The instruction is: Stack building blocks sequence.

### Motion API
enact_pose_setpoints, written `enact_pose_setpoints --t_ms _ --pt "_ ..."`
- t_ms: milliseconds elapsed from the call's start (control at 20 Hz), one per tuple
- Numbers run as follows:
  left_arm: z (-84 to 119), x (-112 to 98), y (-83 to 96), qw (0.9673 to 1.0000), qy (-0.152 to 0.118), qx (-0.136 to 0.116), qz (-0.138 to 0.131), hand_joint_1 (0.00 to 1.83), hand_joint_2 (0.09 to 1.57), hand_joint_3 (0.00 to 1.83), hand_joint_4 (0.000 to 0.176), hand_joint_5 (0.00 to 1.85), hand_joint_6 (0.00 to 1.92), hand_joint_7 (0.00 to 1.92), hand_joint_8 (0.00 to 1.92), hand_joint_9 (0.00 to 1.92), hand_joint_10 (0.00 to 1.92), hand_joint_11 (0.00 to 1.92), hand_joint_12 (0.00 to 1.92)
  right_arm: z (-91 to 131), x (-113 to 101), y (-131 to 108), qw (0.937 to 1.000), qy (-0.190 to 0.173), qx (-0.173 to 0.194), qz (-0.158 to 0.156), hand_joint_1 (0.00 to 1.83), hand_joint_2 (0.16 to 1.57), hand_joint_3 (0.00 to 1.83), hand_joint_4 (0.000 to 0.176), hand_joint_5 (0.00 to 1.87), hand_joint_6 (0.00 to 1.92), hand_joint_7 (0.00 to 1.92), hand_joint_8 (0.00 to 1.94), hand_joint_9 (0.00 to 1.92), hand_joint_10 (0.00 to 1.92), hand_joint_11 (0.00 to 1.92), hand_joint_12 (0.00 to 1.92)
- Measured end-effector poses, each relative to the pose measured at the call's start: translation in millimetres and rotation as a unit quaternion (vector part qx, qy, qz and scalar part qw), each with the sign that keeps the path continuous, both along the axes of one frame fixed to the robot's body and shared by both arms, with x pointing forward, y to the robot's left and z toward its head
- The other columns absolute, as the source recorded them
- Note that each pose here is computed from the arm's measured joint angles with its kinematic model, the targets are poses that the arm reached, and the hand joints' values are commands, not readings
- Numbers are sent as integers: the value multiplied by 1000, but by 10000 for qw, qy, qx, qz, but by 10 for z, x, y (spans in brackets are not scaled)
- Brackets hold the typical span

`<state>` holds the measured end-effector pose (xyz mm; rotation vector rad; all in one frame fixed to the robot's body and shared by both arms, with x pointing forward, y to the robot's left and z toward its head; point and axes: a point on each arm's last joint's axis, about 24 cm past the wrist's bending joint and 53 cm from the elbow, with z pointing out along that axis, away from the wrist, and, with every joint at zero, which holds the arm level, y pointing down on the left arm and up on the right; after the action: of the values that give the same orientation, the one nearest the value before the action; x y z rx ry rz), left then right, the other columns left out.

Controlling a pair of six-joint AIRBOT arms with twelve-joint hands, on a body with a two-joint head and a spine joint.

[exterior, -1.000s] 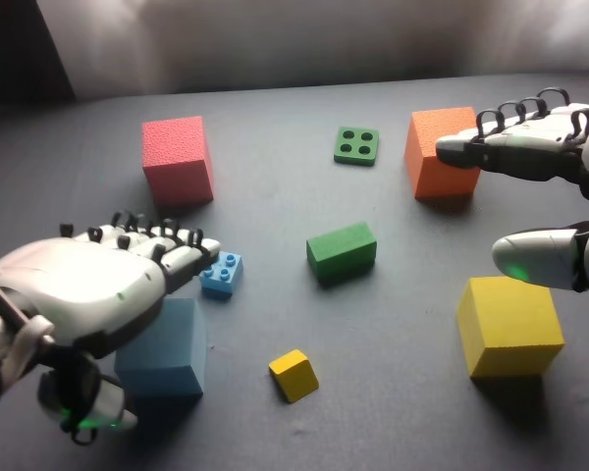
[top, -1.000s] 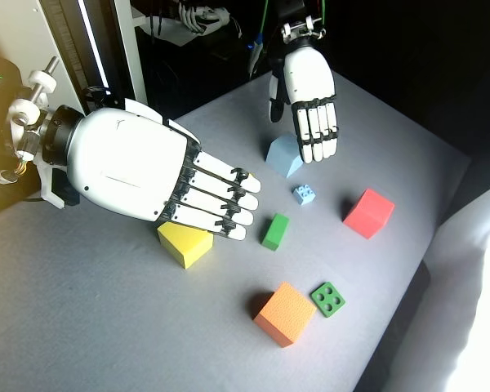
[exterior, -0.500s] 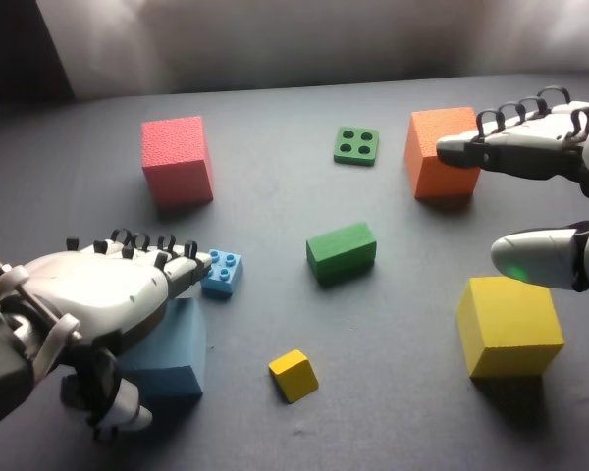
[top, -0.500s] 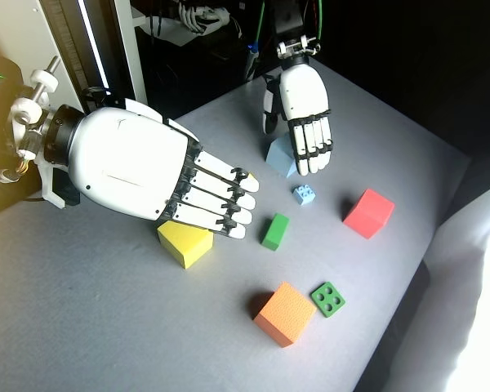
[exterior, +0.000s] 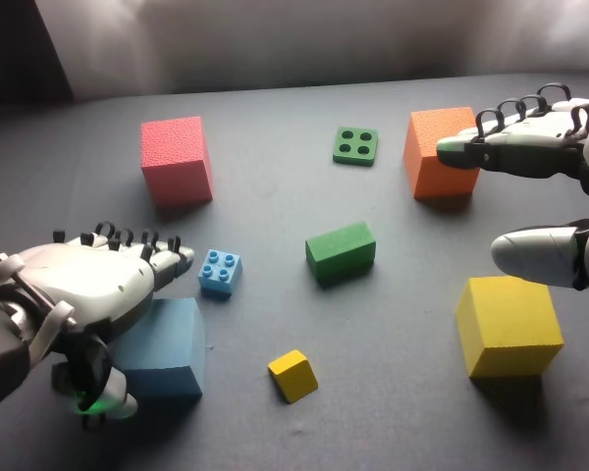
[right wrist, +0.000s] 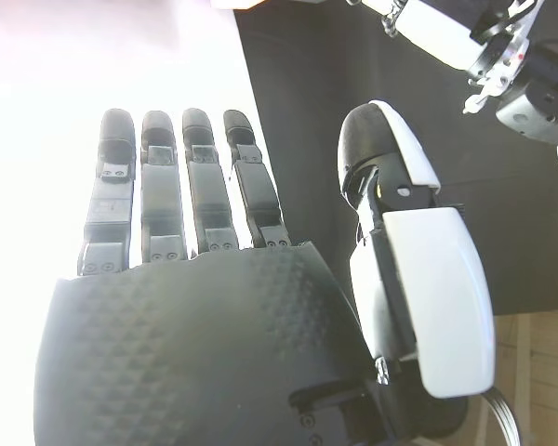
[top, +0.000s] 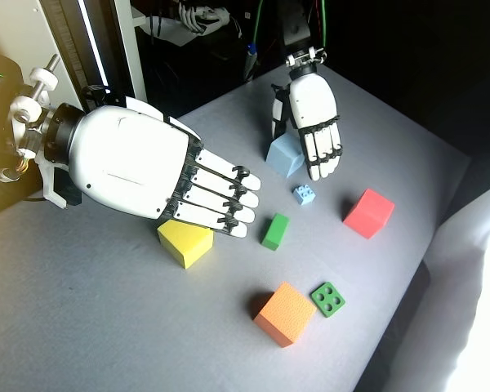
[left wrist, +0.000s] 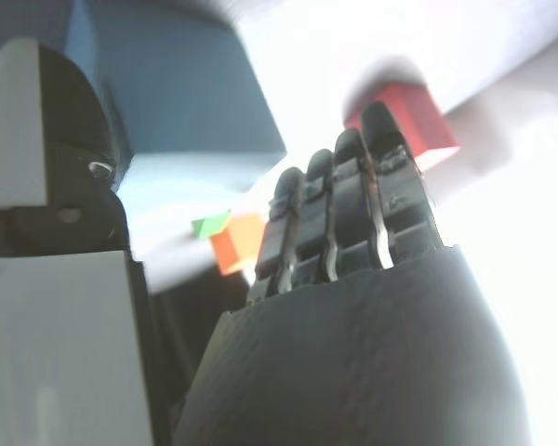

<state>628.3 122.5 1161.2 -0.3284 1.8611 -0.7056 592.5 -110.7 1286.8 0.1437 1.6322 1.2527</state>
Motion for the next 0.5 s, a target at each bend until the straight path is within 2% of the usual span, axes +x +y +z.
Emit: enact_pose_setpoints --t_ms 100,150,250,350,400,450,500 --pt "-11 7 -9 10000 71 -6 27 1342 1064 24 0 281 31 346 23 327 40 0 962 1 0 0 10000 -4 -2 1 275 1339 0 0 173 3 153 2 141 2 0 411" --pt "-12 9 -6 10000 85 12 39 1363 1095 17 0 337 27 414 18 401 40 9 1055 1 0 0 10000 -4 -2 0 278 1340 0 0 171 2 158 4 145 4 0 411" --pt "2 19 2 9999 105 6 76 1381 1160 7 0 545 39 640 25 625 58 157 1078 2 0 0 10000 -4 1 1 253 1343 2 0 178 4 164 5 145 3 0 417" --pt "23 31 0 9998 125 -68 130 1384 1187 3 0 723 34 826 25 798 72 268 1122 3 1 -5 10000 -6 -2 -5 313 1331 0 0 199 8 176 6 159 6 0 430" --pt "32 34 -12 9998 130 -102 145 1370 1158 7 0 753 964 939 770 840 1061 436 1107 3 1 -5 10000 -5 0 -5 305 1334 0 0 183 1 166 1 147 1 0 427" --pt "41 36 -20 9997 135 -125 142 1377 1131 0 0 852 991 996 909 875 1240 543 1178 4 0 -5 10000 -8 0 -4 292 1338 1 0 168 0 164 0 150 2 0 434" --pt "46 30 -45 9996 149 -168 143 1380 1114 1 0 937 857 1031 986 856 1314 579 1367 0 1 -5 10000 -2 -3 -5 305 1333 0 0 180 3 180 4 172 7 0 500"
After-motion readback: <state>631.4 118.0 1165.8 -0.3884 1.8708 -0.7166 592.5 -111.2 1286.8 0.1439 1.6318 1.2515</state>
